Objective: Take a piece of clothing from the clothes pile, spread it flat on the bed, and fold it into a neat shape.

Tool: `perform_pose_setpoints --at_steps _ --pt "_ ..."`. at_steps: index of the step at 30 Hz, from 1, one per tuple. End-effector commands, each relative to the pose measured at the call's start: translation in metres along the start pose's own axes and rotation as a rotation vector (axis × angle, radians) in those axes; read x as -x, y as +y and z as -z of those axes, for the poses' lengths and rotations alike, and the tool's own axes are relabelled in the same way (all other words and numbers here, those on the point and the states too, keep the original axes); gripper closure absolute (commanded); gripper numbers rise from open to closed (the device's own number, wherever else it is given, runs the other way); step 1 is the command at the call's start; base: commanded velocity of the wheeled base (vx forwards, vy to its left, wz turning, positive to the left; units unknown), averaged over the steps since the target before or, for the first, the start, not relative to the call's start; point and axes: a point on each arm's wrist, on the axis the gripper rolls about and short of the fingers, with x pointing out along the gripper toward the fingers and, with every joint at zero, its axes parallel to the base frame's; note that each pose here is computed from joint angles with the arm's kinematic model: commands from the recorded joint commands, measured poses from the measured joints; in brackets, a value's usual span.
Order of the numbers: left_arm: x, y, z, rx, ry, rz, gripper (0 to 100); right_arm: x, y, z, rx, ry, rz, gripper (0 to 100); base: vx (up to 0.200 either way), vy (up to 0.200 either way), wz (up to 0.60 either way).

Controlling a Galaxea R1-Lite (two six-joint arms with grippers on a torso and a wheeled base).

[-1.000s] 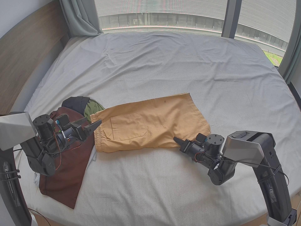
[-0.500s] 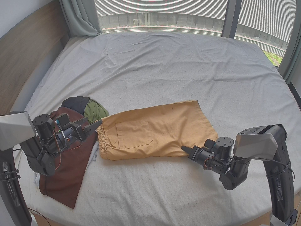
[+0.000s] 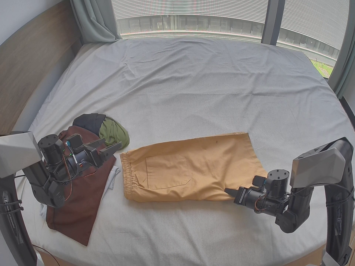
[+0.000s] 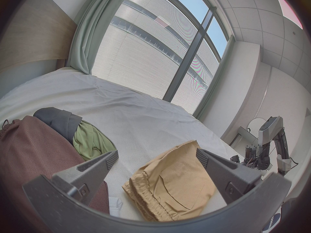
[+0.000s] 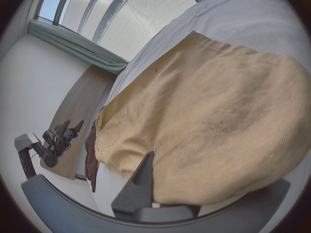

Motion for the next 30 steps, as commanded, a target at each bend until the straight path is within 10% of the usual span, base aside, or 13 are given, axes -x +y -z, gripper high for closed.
perform_pose_setpoints --at_steps 1,18,19,30 --pt "-0.001 -0.001 0.0 -0.008 -0.001 0.014 0 0.018 0.002 0.005 0.031 0.034 0.028 100 0.0 0.0 0.0" --pt "0.0 -0.002 -0.003 -0.053 0.005 0.074 0 0.019 -0.007 0.015 0.017 0.074 0.061 100 0.0 0.0 0.0" --pt "0.0 -0.002 -0.004 -0.058 0.004 0.074 0 0.02 -0.007 0.016 0.017 0.078 0.062 0 0.0 0.0 0.0" --pt "0.003 0.0 -0.005 -0.06 0.016 0.126 0 0.042 -0.003 0.038 0.07 0.219 0.045 0 0.0 0.0 0.0"
